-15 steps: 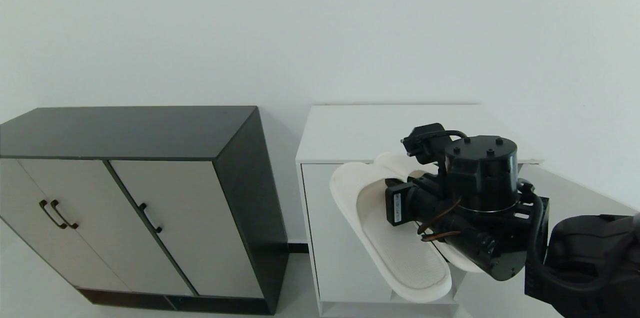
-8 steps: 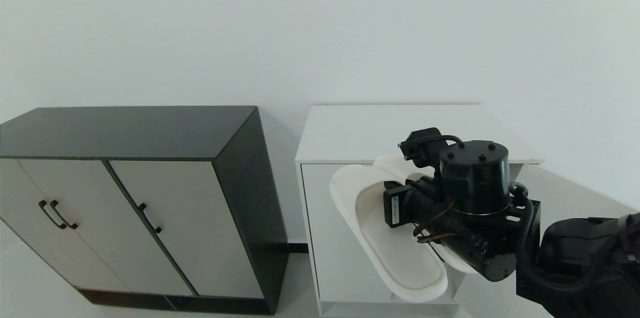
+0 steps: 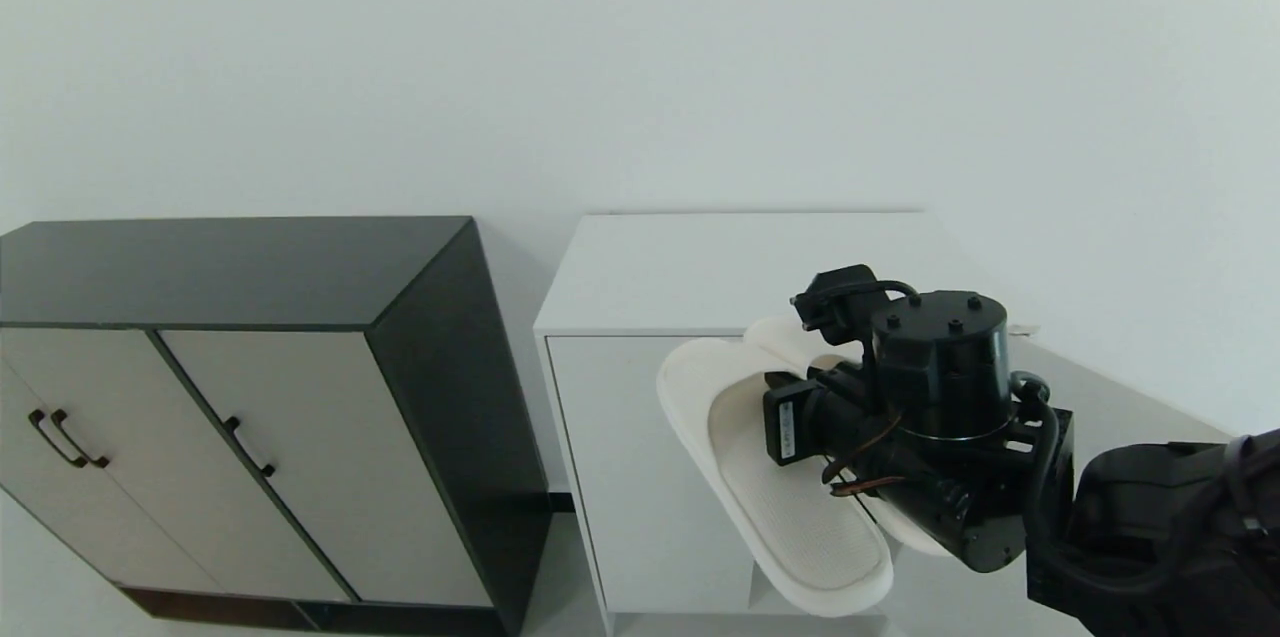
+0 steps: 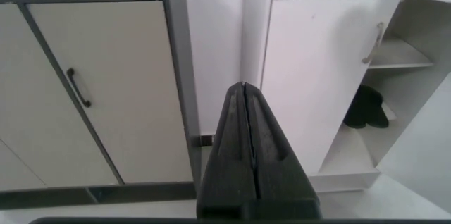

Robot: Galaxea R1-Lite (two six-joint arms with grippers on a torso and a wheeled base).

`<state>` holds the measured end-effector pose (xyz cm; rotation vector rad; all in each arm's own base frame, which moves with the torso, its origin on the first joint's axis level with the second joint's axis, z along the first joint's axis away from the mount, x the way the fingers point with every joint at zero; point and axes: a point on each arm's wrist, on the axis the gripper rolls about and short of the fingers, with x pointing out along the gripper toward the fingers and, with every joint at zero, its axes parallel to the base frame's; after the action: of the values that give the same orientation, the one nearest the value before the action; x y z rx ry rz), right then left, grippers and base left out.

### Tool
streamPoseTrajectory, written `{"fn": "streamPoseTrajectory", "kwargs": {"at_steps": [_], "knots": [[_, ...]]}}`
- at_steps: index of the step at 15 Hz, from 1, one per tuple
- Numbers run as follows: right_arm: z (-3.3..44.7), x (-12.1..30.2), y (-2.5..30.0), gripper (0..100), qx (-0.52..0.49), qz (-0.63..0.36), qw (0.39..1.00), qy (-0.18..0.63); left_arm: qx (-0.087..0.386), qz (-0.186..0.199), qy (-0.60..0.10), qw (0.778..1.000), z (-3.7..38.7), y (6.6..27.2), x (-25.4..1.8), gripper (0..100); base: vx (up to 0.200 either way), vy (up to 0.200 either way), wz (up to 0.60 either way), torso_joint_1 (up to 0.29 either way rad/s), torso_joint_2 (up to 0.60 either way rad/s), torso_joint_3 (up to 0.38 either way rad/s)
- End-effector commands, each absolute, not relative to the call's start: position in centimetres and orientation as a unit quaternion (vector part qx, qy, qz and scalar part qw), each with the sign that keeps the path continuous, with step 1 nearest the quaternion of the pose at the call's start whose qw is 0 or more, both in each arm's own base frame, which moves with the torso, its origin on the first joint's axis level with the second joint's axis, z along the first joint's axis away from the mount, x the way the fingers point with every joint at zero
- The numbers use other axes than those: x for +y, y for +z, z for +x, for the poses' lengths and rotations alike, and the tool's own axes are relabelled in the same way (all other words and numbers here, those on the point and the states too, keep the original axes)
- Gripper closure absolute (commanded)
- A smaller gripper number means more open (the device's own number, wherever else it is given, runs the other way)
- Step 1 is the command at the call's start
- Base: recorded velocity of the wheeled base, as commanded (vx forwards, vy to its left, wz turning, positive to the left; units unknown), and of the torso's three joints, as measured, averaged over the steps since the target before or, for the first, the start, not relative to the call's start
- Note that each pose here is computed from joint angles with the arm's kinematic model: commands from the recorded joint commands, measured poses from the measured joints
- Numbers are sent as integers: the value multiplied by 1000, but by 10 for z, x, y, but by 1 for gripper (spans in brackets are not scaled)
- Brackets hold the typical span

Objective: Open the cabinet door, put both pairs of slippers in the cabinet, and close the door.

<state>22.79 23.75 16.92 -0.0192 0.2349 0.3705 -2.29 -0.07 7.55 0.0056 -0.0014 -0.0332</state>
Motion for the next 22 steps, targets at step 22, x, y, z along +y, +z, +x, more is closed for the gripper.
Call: {"fn": "streamPoseTrajectory", "kwargs": {"at_steps": [22], "knots": [[220, 238, 163, 100, 94, 0, 976, 196, 0, 2, -17, 1000, -23, 75, -1, 100, 0, -91, 0, 2, 1, 0]]}}
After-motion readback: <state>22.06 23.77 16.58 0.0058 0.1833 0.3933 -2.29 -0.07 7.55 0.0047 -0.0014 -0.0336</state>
